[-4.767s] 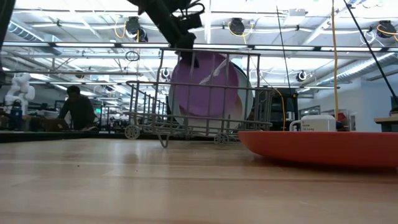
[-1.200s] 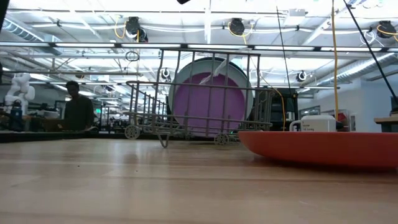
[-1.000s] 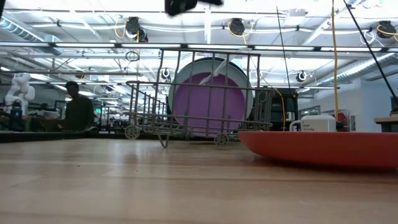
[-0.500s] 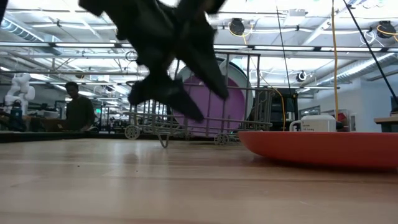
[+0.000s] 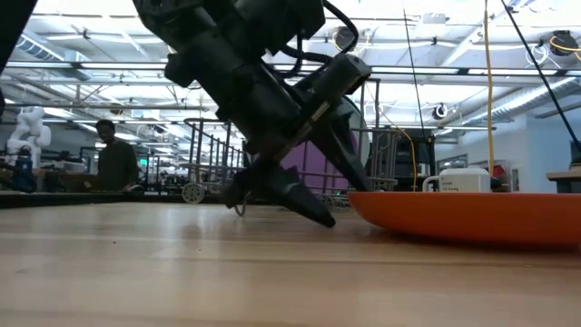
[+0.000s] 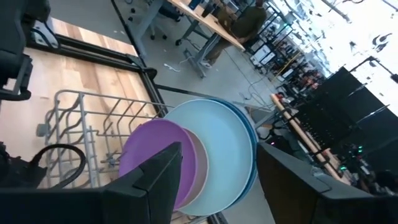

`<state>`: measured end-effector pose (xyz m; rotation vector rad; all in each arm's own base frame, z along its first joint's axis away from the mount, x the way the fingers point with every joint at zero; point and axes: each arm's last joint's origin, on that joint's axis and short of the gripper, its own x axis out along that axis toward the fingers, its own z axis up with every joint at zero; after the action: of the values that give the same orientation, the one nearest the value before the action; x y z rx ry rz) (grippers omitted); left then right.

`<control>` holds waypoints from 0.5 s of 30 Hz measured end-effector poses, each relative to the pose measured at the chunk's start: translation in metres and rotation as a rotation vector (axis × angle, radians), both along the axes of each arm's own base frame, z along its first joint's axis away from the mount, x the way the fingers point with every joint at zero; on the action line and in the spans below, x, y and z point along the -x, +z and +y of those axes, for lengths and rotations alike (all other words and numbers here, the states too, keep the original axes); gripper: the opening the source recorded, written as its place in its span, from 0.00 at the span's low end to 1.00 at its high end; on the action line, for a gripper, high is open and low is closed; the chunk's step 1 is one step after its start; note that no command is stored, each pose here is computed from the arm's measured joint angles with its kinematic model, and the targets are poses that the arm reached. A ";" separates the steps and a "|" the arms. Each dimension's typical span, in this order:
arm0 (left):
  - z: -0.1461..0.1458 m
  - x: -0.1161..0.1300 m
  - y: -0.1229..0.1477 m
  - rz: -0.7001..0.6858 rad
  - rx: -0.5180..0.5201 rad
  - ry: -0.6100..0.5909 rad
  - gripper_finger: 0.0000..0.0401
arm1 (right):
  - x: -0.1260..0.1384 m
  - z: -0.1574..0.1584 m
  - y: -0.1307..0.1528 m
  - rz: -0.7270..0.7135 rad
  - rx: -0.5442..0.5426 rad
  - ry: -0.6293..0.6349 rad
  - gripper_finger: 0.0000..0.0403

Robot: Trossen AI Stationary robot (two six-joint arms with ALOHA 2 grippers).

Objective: Sort dishes
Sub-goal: Put the orange plate into the dish rack

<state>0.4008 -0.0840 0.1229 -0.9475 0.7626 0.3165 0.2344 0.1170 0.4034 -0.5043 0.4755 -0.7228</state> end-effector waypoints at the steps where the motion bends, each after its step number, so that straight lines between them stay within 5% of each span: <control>1: 0.002 -0.001 -0.001 0.000 -0.004 0.008 0.58 | 0.000 0.000 0.000 -0.001 0.003 -0.003 0.49; 9: 0.003 -0.004 -0.011 -0.002 -0.033 0.027 0.57 | -0.001 -0.002 0.000 0.011 0.022 -0.011 0.49; 15: 0.000 -0.003 -0.018 0.009 -0.090 0.037 0.38 | -0.002 -0.004 0.000 0.014 0.023 -0.018 0.49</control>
<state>0.4041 -0.0837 0.1049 -0.8763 0.7331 0.3849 0.2364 0.1127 0.4036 -0.5277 0.4857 -0.7428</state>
